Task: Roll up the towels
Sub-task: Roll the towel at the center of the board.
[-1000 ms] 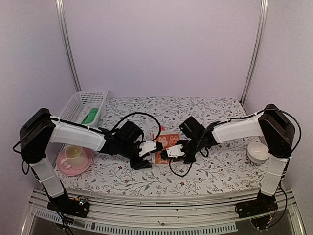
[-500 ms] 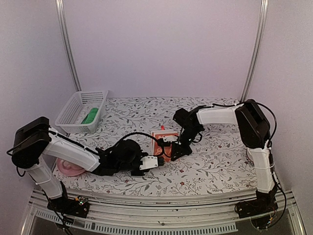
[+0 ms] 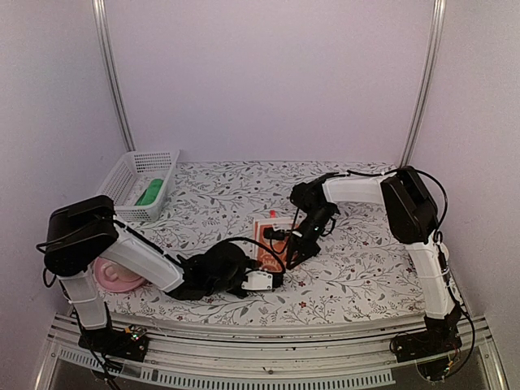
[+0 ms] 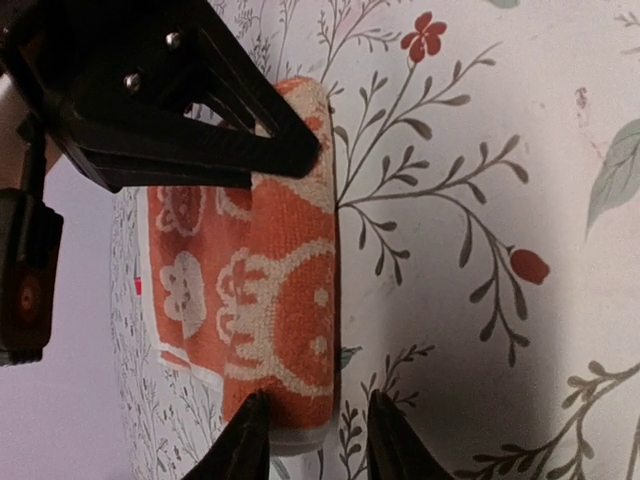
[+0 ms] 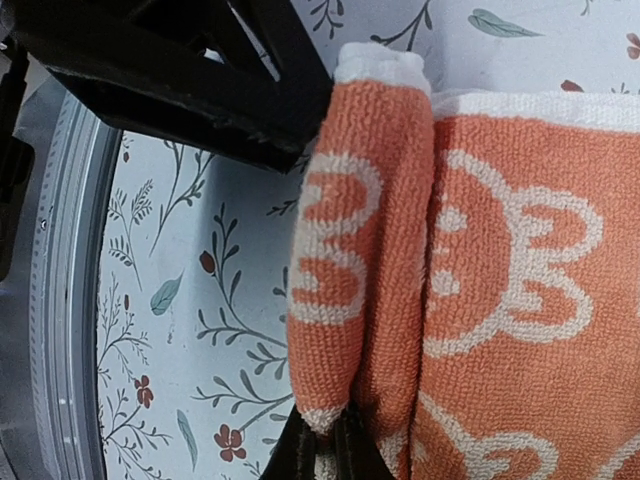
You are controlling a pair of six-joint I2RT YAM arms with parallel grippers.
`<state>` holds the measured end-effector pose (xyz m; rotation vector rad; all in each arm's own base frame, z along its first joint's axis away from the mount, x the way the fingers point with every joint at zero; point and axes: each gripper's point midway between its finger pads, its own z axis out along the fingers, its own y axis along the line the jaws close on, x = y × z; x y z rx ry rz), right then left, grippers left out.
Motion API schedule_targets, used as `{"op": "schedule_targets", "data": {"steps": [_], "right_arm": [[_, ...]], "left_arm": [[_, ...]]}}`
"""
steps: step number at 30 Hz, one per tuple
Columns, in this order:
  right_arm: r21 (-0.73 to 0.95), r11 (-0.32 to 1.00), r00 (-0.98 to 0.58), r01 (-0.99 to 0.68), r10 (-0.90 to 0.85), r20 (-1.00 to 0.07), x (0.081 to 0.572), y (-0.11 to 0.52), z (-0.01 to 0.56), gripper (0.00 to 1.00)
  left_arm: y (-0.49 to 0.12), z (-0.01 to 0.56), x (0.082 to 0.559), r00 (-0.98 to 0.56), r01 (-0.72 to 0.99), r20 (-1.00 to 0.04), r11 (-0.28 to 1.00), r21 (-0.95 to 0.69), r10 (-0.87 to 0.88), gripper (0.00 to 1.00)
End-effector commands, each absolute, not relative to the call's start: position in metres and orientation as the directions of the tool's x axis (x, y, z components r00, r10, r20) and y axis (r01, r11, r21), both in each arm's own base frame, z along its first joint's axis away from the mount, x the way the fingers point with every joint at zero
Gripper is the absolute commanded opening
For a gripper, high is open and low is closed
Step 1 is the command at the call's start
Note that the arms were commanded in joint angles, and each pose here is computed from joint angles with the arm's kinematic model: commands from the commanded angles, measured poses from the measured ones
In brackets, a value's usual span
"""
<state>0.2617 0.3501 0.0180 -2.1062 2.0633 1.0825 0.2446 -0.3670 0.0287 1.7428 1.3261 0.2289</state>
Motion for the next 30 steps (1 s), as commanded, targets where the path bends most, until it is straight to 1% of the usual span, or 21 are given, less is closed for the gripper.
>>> {"op": "schedule_targets", "data": {"steps": [1, 6, 11, 16, 19, 22, 23, 24, 27, 30], "right_arm": [[0.546, -0.068, -0.113, -0.835, -0.950, -0.291, 0.240, 0.320, -0.023, 0.08], [0.552, -0.062, -0.115, -0.831, -0.953, -0.279, 0.240, 0.319, -0.027, 0.08], [0.556, -0.059, -0.118, -0.829, -0.954, -0.276, 0.239, 0.318, -0.026, 0.08], [0.559, -0.059, -0.118, -0.827, -0.954, -0.275, 0.239, 0.318, -0.027, 0.09], [0.563, -0.061, -0.116, -0.825, -0.955, -0.273, 0.238, 0.317, -0.027, 0.09], [0.566, -0.064, -0.116, -0.822, -0.954, -0.277, 0.238, 0.317, -0.025, 0.09], [0.565, -0.066, -0.115, -0.823, -0.954, -0.279, 0.238, 0.318, -0.025, 0.09], [0.564, -0.066, -0.114, -0.823, -0.954, -0.279, 0.238, 0.318, -0.024, 0.09], [0.552, -0.073, -0.110, -0.831, -0.950, -0.292, 0.241, 0.320, -0.021, 0.10], [0.525, -0.088, -0.102, -0.847, -0.941, -0.322, 0.245, 0.324, -0.011, 0.14]], "left_arm": [[-0.385, 0.053, 0.247, 0.455, 0.614, -0.380, 0.026, 0.789, 0.805, 0.39], [-0.387, 0.048, 0.245, 0.469, 0.600, -0.356, 0.004, 0.800, 0.808, 0.49], [-0.389, 0.027, 0.241, 0.473, 0.622, -0.319, -0.055, 0.781, 0.821, 0.49], [-0.387, 0.014, 0.238, 0.475, 0.624, -0.292, -0.084, 0.777, 0.830, 0.46], [-0.386, 0.008, 0.236, 0.474, 0.632, -0.281, -0.100, 0.769, 0.835, 0.42], [-0.387, 0.004, 0.236, 0.462, 0.651, -0.281, -0.107, 0.751, 0.841, 0.34], [-0.388, 0.003, 0.236, 0.458, 0.658, -0.281, -0.108, 0.745, 0.843, 0.30], [-0.387, -0.005, 0.234, 0.452, 0.672, -0.275, -0.121, 0.731, 0.849, 0.19], [-0.388, -0.018, 0.230, 0.428, 0.722, -0.285, -0.135, 0.679, 0.858, 0.00], [-0.389, -0.024, 0.226, 0.388, 0.783, -0.316, -0.129, 0.609, 0.866, 0.00]]}}
